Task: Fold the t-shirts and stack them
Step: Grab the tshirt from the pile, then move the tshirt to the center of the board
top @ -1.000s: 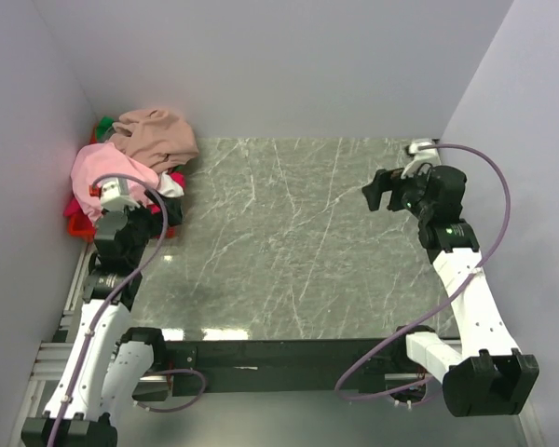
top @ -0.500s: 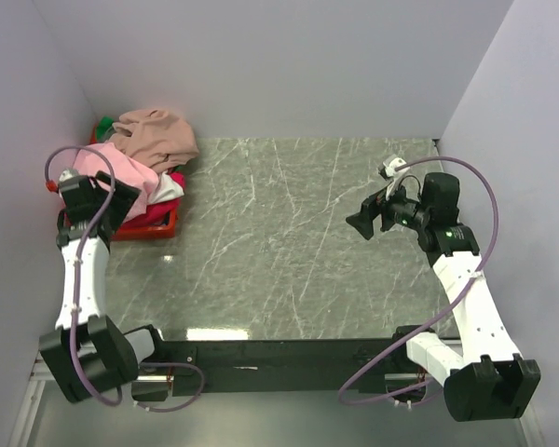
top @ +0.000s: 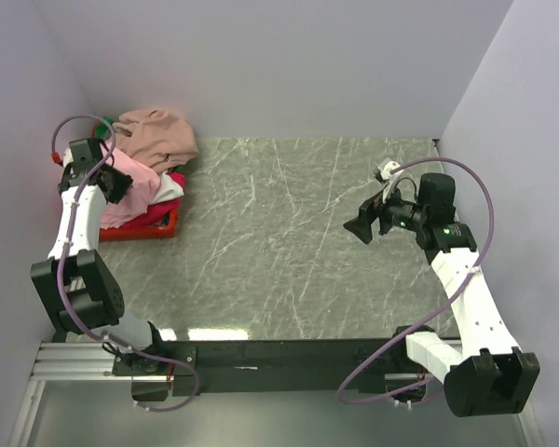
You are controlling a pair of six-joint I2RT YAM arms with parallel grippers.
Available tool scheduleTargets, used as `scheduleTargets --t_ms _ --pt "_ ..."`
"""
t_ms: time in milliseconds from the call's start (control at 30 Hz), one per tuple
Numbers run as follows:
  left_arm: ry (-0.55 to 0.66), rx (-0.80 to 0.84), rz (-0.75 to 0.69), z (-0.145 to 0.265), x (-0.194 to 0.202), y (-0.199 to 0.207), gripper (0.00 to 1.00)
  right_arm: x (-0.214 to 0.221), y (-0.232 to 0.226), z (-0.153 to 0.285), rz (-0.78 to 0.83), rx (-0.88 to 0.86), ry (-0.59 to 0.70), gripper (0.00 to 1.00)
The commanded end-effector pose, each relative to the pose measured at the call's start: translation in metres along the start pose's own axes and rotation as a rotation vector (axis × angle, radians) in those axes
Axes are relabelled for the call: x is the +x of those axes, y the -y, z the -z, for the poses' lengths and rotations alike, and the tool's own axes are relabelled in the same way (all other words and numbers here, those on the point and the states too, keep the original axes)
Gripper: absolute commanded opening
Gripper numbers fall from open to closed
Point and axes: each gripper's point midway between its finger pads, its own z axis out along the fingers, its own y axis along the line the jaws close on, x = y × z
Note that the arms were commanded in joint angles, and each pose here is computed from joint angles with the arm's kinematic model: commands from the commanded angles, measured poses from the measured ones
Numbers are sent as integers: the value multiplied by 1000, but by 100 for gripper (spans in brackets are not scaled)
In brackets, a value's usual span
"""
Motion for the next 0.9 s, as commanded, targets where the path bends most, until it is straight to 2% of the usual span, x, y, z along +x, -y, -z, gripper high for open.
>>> scheduleTargets --t_ms 0,33,100,133,200,267,433,467,667,733,767,800,867 --pt "1 4 -52 3 -7 9 32 -6 -4 0 27 -17 8 99" --pt "6 15 -63 6 -8 11 23 -7 -4 1 32 -15 9 99" --pt "35 42 -73 12 -15 16 11 -8 -3 2 37 -8 11 99" --pt "65 70 -81 24 -22 22 0 -7 -3 2 37 -5 10 99" --pt "129 136 -84 43 -39 38 0 -8 -4 3 40 -5 14 99" --pt "204 270 -102 83 -58 67 0 -7 -4 3 39 -4 13 99" --pt "303 699 -190 189 -79 149 0 -6 0 3 38 14 7 99" --pt "276 786 -212 206 -74 162 0 -6 0 3 41 16 7 99" --pt "338 1204 -268 341 -77 228 0 -5 6 4 46 43 2 100" --pt "297 1308 -287 367 -62 242 0 -4 8 4 47 54 0 100" --pt "315 1372 -300 388 -61 249 0 -5 10 5 54 63 1 100" --pt "270 1431 -315 400 -47 255 0 -3 11 6 54 70 -1 100" --pt "231 1491 -322 414 -35 263 0 -3 16 7 57 92 -6 100"
